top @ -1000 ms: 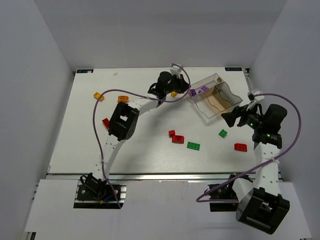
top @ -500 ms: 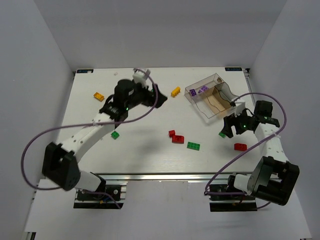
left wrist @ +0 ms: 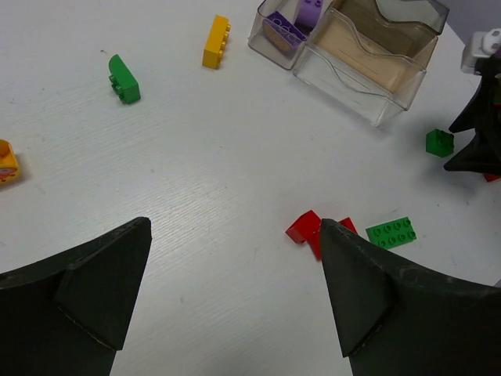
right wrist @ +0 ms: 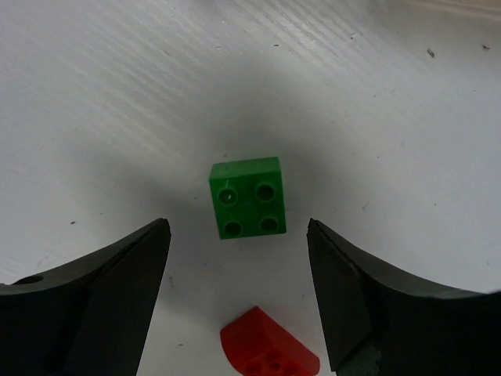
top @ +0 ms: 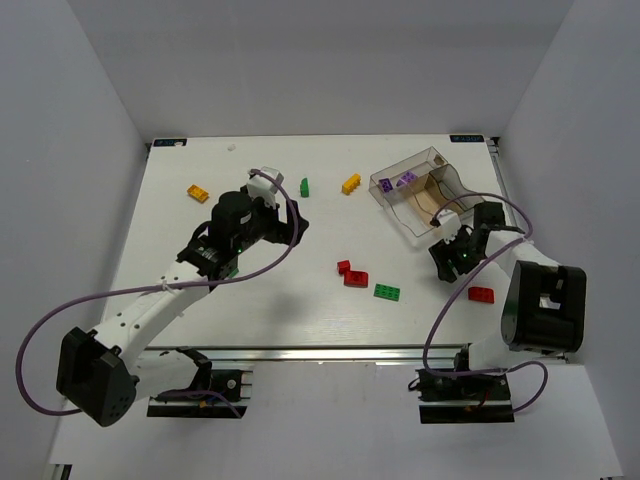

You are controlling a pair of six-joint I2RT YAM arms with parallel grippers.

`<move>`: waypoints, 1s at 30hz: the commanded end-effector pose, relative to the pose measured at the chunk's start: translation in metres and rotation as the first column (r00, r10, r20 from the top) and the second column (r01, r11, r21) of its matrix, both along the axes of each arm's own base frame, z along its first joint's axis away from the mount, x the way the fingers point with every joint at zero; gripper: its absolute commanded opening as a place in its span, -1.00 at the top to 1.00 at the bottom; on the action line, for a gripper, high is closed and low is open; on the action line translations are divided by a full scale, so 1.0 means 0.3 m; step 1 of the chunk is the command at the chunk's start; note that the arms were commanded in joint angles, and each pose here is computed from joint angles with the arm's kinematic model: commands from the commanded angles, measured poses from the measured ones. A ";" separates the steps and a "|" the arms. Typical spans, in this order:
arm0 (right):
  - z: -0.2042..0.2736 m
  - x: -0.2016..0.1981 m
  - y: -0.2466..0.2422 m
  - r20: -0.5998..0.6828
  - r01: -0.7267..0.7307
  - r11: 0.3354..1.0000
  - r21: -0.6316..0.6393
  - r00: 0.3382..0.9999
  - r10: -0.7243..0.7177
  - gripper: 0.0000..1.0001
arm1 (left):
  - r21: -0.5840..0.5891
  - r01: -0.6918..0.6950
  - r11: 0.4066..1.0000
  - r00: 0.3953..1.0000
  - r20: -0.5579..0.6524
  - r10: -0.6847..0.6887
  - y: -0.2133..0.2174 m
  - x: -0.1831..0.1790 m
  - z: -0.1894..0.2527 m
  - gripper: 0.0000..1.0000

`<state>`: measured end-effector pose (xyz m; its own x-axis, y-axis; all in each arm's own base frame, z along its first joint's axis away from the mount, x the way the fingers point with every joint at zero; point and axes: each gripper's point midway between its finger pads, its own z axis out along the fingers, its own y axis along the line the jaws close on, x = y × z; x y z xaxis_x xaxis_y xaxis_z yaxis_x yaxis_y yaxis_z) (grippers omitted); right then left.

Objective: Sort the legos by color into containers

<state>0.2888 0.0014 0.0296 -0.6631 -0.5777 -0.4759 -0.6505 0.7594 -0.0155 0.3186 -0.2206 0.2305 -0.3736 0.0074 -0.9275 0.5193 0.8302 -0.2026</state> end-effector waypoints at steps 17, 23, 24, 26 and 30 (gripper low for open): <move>0.018 0.001 0.082 -0.021 -0.227 0.970 0.091 0.973 0.229 0.78 | -0.026 0.023 0.999 0.997 0.070 -0.021 0.002 -0.024 0.092 -0.92; 0.277 0.016 0.166 0.110 -0.327 0.920 0.214 0.944 0.310 1.00 | -0.035 0.059 0.998 0.997 0.060 -0.057 -0.018 -0.035 0.086 -0.91; 0.325 0.067 0.156 0.149 -0.305 0.931 0.200 0.949 0.279 1.00 | -0.036 0.063 0.997 0.996 0.059 -0.061 -0.021 -0.035 0.085 -0.91; 0.367 0.154 0.142 0.193 -0.226 0.951 0.210 0.963 0.186 1.00 | -0.034 0.067 0.997 0.996 0.058 -0.065 -0.022 -0.037 0.084 -0.91; 0.446 0.335 0.064 0.322 -0.003 0.984 0.181 0.945 -0.057 1.00 | -0.033 0.066 0.997 0.996 0.061 -0.064 -0.022 -0.034 0.083 -0.91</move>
